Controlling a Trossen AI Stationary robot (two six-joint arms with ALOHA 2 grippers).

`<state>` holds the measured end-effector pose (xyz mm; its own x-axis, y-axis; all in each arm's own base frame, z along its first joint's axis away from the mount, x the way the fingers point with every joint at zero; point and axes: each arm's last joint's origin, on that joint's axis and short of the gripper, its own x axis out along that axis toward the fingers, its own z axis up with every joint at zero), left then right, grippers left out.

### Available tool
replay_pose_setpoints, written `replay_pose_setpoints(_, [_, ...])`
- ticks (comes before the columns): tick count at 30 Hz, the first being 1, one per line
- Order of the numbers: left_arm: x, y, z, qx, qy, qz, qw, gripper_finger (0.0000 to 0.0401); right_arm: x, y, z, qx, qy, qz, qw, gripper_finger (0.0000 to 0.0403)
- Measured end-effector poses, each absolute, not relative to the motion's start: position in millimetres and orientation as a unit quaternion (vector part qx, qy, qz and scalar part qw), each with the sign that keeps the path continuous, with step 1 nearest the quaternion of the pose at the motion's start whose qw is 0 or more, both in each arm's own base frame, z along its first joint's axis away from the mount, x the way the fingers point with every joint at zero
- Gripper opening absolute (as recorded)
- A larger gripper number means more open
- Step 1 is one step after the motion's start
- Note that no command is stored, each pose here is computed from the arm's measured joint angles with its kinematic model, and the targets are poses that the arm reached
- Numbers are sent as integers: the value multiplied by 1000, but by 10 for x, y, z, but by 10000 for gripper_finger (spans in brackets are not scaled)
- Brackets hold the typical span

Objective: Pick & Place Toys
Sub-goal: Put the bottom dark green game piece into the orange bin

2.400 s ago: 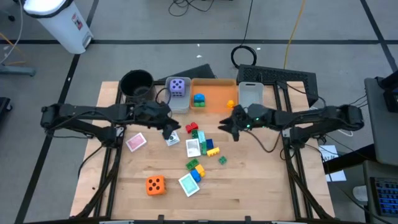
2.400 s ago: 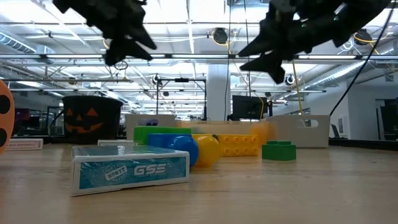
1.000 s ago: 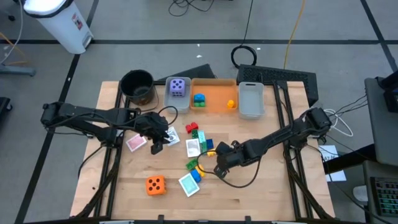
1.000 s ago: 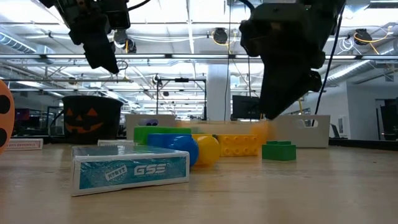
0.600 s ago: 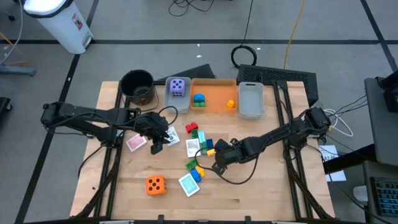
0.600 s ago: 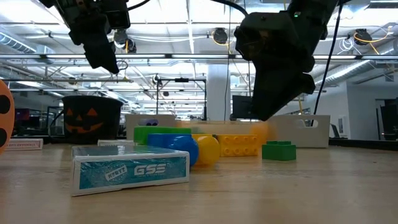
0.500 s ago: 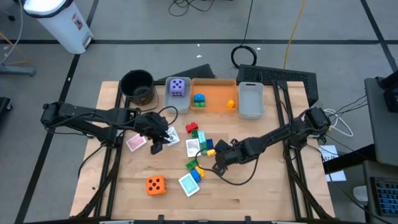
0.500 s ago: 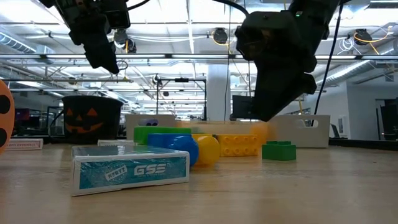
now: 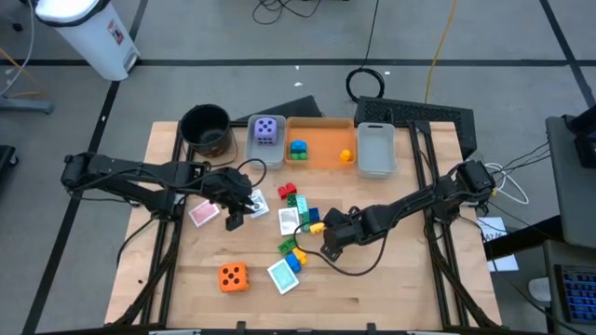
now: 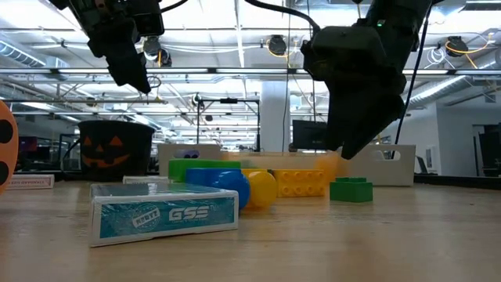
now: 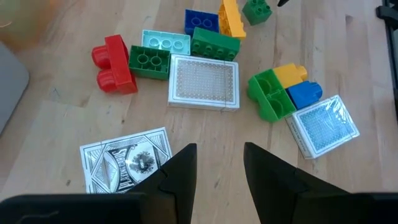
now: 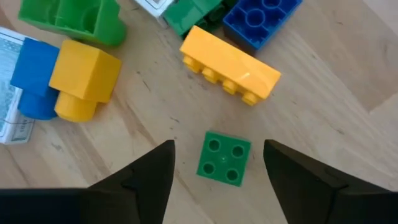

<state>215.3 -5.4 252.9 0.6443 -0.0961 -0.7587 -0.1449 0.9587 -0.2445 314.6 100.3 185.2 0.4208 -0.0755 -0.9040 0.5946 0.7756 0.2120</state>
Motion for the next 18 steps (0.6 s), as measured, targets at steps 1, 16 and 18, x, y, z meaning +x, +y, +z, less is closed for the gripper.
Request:
replay_pose_setpoints(1, [2153, -54, 2529, -142, 422, 15, 895, 136, 3144, 1002, 1852, 261, 496, -210, 801, 242])
replay_pose_setpoints(16, [2154, -53, 2529, -142, 421, 16, 896, 136, 3160, 1012, 1781, 246, 507, -207, 800, 235])
replay_pose_setpoints(18, [2154, -53, 2529, -142, 421, 16, 896, 136, 3174, 1016, 1749, 246, 509, -207, 799, 235])
